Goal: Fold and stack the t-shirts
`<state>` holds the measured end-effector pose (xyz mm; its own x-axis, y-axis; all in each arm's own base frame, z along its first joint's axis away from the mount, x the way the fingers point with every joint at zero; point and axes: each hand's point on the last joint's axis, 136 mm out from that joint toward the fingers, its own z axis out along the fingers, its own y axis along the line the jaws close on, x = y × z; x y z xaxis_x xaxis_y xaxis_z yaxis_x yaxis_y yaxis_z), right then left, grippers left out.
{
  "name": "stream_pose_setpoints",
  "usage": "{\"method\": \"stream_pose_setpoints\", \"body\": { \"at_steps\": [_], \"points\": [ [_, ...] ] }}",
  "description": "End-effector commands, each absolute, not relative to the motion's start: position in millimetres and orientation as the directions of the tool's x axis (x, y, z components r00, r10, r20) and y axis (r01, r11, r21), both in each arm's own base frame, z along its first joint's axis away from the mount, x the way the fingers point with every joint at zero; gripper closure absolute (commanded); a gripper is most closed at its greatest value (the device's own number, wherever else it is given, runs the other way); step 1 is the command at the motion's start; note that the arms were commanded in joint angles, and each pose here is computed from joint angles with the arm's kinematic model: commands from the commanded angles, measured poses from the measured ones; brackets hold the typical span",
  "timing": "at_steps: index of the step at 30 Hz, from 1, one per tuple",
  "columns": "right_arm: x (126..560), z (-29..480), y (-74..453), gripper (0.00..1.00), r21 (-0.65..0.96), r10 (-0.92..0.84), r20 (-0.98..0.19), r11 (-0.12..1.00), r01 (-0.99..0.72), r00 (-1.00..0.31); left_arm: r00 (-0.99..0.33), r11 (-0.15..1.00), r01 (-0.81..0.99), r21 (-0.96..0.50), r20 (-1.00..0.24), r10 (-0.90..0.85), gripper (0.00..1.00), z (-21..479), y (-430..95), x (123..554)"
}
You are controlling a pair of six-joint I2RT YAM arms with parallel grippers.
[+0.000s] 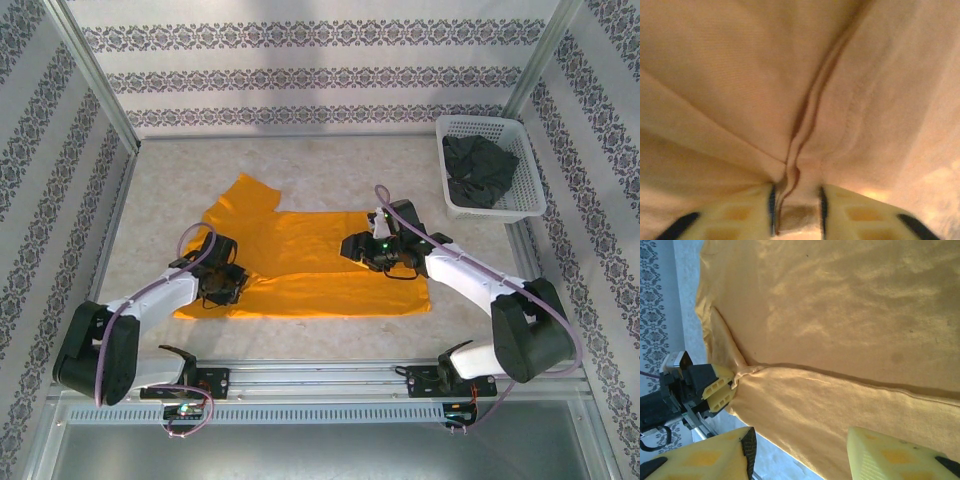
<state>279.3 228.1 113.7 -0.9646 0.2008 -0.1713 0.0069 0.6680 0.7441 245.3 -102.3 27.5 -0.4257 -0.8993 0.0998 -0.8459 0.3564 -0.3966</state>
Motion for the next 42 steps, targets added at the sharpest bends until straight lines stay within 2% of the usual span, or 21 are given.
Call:
{"method": "stream_pose_setpoints", "body": {
  "at_steps": [1, 2, 4, 10, 14, 22, 23, 24, 25, 27, 29, 34, 39, 42],
  "points": [
    [281, 116, 231, 0.49, 0.741, 0.201, -0.168, 0.671, 0.010, -0.965, -0.441, 0.362, -0.814, -0.454, 0.079, -0.894, 0.88, 43, -110, 265],
    [282, 117, 231, 0.50, 0.740, 0.202, -0.170, 0.672, 0.010, -0.965, -0.443, 0.368, -0.812, -0.454, 0.069, -0.894, 0.94, 45, -109, 268],
    [283, 118, 230, 0.50, 0.738, 0.205, -0.173, 0.675, 0.011, -0.963, -0.462, 0.394, -0.801, -0.451, 0.047, -0.886, 1.00, 50, -110, 274],
    [287, 119, 226, 0.52, 0.740, 0.223, -0.156, 0.671, 0.035, -0.962, -0.559, 0.503, -0.757, -0.418, 0.014, -0.829, 1.00, 54, -119, 297],
    [290, 118, 222, 0.53, 0.736, 0.231, -0.147, 0.675, 0.050, -0.962, -0.645, 0.574, -0.709, -0.411, 0.046, -0.763, 1.00, 49, -138, 314],
    [286, 113, 216, 0.53, 0.737, 0.238, -0.113, 0.671, 0.079, -0.965, -0.770, 0.725, -0.606, -0.327, 0.016, -0.637, 0.99, 48, -147, 324],
    [285, 112, 216, 0.53, 0.737, 0.238, -0.110, 0.671, 0.081, -0.965, -0.778, 0.736, -0.600, -0.314, 0.014, -0.628, 0.96, 47, -146, 325],
    [285, 111, 215, 0.52, 0.735, 0.238, -0.108, 0.673, 0.084, -0.965, -0.784, 0.747, -0.595, -0.297, 0.012, -0.620, 0.87, 47, -145, 324],
    [285, 110, 213, 0.52, 0.731, 0.242, -0.108, 0.677, 0.088, -0.964, -0.789, 0.755, -0.589, -0.288, 0.003, -0.614, 0.74, 48, -143, 325],
    [288, 110, 208, 0.51, 0.727, 0.259, -0.108, 0.679, 0.102, -0.960, -0.791, 0.765, -0.579, -0.282, -0.034, -0.611, 0.58, 56, -139, 331],
    [295, 110, 200, 0.51, 0.719, 0.296, -0.107, 0.683, 0.132, -0.949, -0.788, 0.774, -0.566, -0.284, -0.087, -0.609, 0.54, 68, -134, 342],
    [333, 106, 172, 0.54, 0.616, 0.393, -0.157, 0.756, 0.221, -0.906, -0.732, 0.732, -0.569, -0.374, -0.175, -0.658, 0.57, 96, -113, 398],
    [376, 97, 152, 0.57, 0.449, 0.412, -0.227, 0.848, 0.281, -0.882, -0.693, 0.746, -0.543, -0.385, -0.295, -0.657, 0.71, 106, -77, 464],
    [400, 94, 149, 0.57, 0.394, 0.389, -0.263, 0.878, 0.270, -0.883, -0.664, 0.755, -0.529, -0.387, -0.365, -0.653, 0.75, 103, -57, 499]
  ]
}}
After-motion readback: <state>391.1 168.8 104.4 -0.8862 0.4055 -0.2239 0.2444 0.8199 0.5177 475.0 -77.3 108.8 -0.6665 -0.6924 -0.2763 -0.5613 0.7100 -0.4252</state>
